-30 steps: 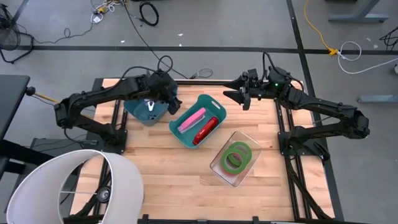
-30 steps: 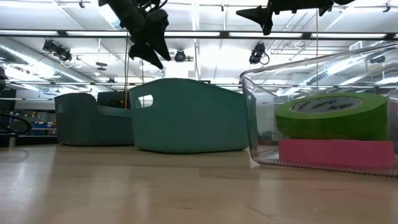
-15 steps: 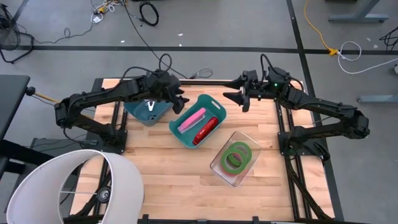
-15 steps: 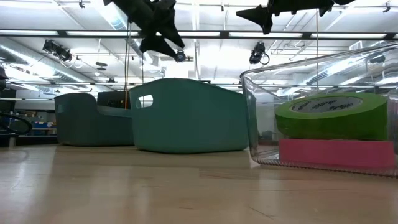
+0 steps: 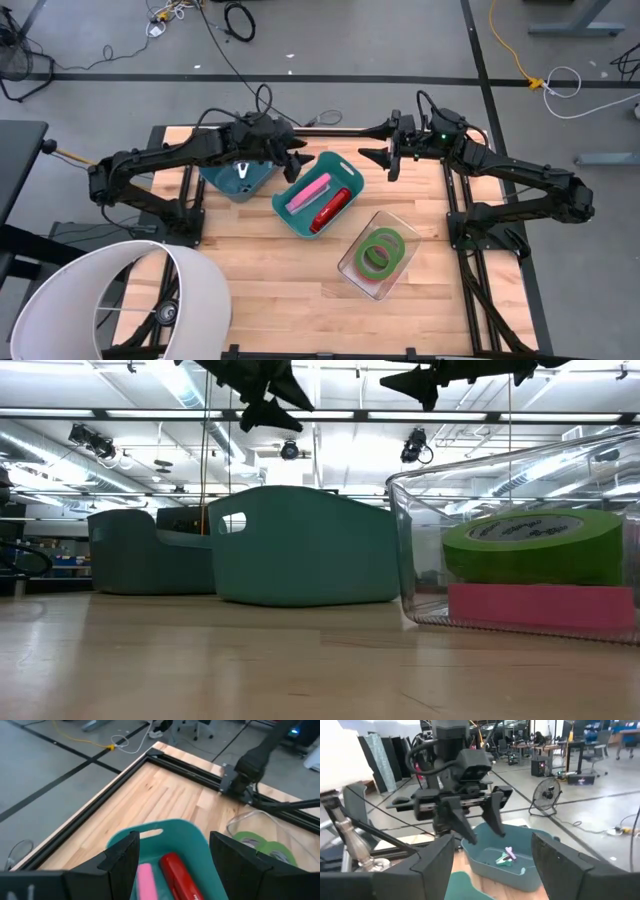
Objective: Pick and place Stapler, Stapler remover, tape
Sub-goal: Return to Home Position
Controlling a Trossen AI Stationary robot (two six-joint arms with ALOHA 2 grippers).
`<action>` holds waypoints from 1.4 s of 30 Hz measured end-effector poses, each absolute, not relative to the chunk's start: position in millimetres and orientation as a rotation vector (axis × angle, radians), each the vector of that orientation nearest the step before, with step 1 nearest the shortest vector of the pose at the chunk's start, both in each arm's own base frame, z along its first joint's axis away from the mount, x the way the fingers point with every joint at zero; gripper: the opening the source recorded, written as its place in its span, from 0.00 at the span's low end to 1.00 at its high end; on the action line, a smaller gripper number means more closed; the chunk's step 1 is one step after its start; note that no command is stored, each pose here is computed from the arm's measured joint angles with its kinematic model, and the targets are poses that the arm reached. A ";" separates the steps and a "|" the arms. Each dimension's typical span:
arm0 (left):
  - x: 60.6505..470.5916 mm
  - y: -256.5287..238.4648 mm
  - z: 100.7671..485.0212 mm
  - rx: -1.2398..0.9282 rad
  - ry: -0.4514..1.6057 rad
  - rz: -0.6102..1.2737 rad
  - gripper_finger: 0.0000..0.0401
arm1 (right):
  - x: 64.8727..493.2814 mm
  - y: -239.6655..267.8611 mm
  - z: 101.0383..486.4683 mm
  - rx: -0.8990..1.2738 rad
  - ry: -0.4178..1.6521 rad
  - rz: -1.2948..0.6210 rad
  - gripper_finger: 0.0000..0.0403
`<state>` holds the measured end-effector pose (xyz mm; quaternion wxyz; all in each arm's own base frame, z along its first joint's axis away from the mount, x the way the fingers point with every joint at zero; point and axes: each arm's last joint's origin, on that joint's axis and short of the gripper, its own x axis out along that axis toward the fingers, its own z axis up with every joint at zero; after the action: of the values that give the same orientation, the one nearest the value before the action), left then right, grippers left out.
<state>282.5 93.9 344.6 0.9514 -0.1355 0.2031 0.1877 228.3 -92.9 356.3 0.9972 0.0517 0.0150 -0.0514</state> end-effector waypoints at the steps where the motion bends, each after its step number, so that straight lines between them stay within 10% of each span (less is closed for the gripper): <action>1: 283.2 92.3 345.0 -0.273 0.410 0.375 0.61 | 228.2 -93.0 356.3 0.093 0.031 -0.103 0.65; 42: 296.6 35.2 346.8 -0.172 0.423 0.063 0.01 | 228.7 -91.7 356.2 0.056 0.034 -0.097 0.59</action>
<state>296.6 35.2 346.8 0.9736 -0.0851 0.2094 0.0310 228.7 -91.7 356.2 0.9983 0.0282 0.0168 -0.0484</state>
